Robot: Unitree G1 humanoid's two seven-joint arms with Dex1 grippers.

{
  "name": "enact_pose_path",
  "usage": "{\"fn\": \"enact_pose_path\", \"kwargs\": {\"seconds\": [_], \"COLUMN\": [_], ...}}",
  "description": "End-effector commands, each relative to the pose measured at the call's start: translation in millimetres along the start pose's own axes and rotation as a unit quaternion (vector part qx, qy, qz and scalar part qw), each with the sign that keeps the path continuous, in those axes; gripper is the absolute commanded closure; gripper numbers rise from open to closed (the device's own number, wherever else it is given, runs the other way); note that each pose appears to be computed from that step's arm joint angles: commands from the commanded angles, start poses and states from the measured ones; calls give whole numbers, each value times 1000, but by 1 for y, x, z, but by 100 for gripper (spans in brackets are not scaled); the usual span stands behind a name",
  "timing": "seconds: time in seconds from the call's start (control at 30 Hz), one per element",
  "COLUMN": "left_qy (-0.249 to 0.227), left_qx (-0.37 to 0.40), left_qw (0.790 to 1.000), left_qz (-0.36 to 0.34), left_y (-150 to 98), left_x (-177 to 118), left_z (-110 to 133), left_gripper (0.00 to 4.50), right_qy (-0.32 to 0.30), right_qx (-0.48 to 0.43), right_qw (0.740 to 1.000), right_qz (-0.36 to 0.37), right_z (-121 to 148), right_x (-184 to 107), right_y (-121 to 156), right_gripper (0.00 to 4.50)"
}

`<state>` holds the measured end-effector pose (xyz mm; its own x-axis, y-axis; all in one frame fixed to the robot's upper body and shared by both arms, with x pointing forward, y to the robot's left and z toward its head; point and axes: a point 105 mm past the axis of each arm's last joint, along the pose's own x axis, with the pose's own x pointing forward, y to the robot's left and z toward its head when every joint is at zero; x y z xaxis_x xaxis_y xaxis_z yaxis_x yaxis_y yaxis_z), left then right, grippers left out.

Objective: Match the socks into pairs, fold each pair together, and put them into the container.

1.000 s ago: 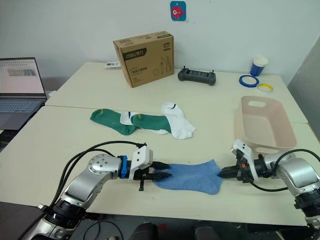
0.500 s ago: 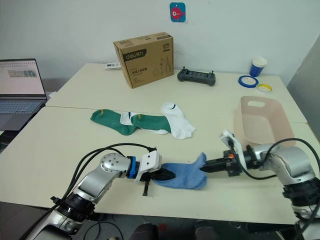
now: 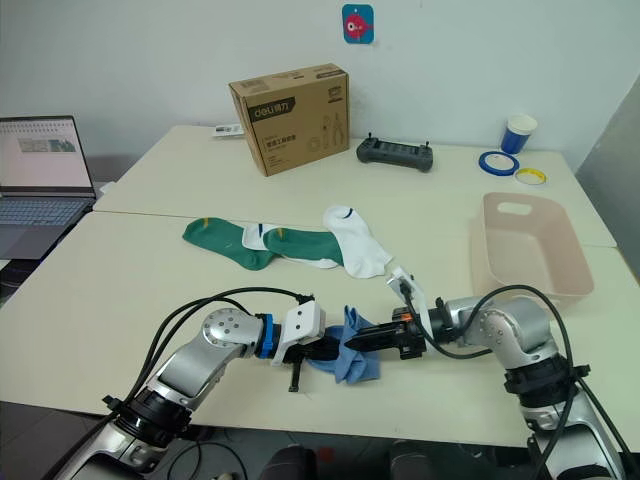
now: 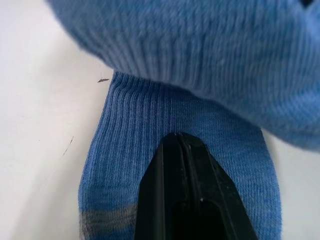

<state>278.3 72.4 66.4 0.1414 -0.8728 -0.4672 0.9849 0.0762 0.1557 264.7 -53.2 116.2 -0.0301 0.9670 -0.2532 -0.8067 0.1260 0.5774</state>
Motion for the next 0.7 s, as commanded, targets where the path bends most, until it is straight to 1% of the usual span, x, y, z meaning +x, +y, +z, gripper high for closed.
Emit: {"fn": "enact_pose_path", "kwargs": {"seconds": [0.03, 0.1, 0.17, 0.2, 0.33, 0.4, 0.47, 0.5, 0.6, 0.7], "left_qy": [29, 28, 30, 33, 35, 33, 32, 32, 32, 32], "left_qx": [-19, -20, -20, -19, -19, -20, -20, -20, -19, -18], "left_qw": [999, 999, 999, 999, 999, 999, 999, 999, 999, 999], "left_qz": [18, 20, 22, 23, 26, 28, 29, 28, 24, 24], "left_y": [2, 2, 2, 2, 4, 5, 5, 5, 4, 4], "left_x": [-5, -6, -6, -7, -9, -9, -8, -8, -8, -9], "left_z": [-14, -14, -15, -16, -17, -16, -17, -17, -18, -18], "left_gripper": [447, 447, 450, 450, 450, 450, 450, 450, 450, 450], "right_qy": [-9, -13, -21, -25, -47, -60, -62, -59, -42, -32], "right_qx": [-22, -25, -18, -16, -14, -13, -16, -22, -73, -128], "right_qw": [1000, 1000, 1000, 1000, 999, 997, 996, 996, 996, 989], "right_qz": [-6, -13, 2, 7, 20, 38, 60, 60, 3, -66], "right_z": [6, 6, 9, 10, 18, 22, 22, 20, 10, -1], "right_x": [9, 11, 10, 9, 2, -6, -13, -16, -21, -29], "right_y": [-5, -8, -4, -2, 6, 17, 29, 32, 20, -1], "right_gripper": [450, 450, 395, 375, 231, 164, 164, 164, 164, 226]}}
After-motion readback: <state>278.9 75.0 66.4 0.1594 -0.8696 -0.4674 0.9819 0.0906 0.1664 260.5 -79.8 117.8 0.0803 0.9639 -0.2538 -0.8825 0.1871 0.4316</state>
